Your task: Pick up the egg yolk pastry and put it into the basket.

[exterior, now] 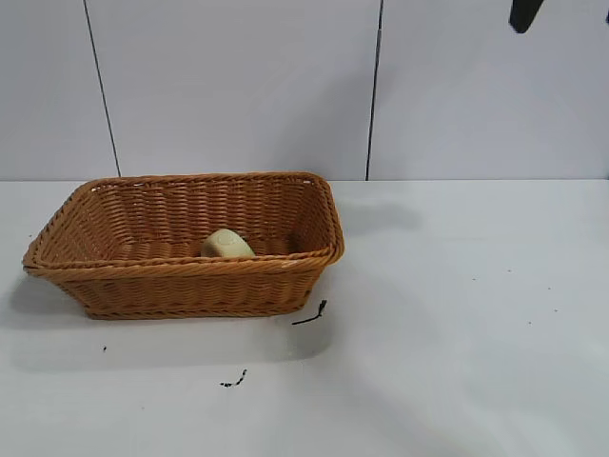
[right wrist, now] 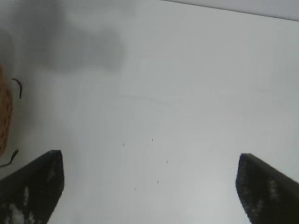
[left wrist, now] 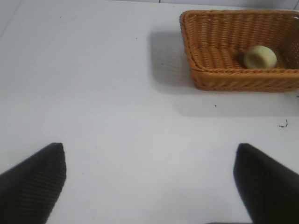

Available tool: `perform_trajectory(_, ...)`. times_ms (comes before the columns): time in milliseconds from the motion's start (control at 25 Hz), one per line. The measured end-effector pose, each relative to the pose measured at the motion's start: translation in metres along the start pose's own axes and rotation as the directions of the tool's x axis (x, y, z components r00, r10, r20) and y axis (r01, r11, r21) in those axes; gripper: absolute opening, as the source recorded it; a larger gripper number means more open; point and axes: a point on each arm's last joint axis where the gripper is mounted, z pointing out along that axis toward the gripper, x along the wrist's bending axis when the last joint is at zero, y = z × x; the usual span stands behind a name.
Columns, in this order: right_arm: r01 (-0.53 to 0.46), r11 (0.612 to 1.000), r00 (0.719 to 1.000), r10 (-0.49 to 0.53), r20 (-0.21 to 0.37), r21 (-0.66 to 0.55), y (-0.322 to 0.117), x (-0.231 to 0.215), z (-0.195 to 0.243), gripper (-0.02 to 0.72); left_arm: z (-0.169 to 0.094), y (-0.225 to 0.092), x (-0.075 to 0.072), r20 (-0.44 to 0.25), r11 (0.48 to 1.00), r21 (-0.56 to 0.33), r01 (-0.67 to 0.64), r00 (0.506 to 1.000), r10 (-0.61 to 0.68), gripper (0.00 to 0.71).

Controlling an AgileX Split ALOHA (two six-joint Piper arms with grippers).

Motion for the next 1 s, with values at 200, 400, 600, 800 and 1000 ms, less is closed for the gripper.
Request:
perform_trajectory(200,-0.002,1.0,1.0,0.002,0.0,-0.021,-0.091,0.003,-0.038,0.693,0.0,0.0,0.0,0.0,1.0,0.0,0.0,1.0,0.0,0.696)
perform_trajectory(400,0.021,0.994,1.0,-0.02,0.005,-0.104,-0.162,0.004,-0.048,0.693,0.0,0.0,0.0,0.0,1.0,0.0,0.0,1.0,0.0,0.696)
perform_trajectory(600,0.03,0.974,1.0,-0.028,0.012,-0.224,-0.213,0.006,-0.043,0.693,0.0,0.0,0.0,0.0,1.0,0.0,0.0,1.0,0.0,0.696)
perform_trajectory(800,0.034,0.936,0.999,-0.029,0.019,-0.349,-0.271,0.007,-0.026,0.693,0.0,0.0,0.0,0.0,1.0,0.0,0.0,1.0,0.0,0.696)
perform_trajectory(1000,0.039,0.878,0.999,-0.029,0.028,-0.477,-0.289,0.007,-0.038,0.693,0.0,0.0,0.0,0.0,1.0,0.0,0.0,1.0,0.0,0.696)
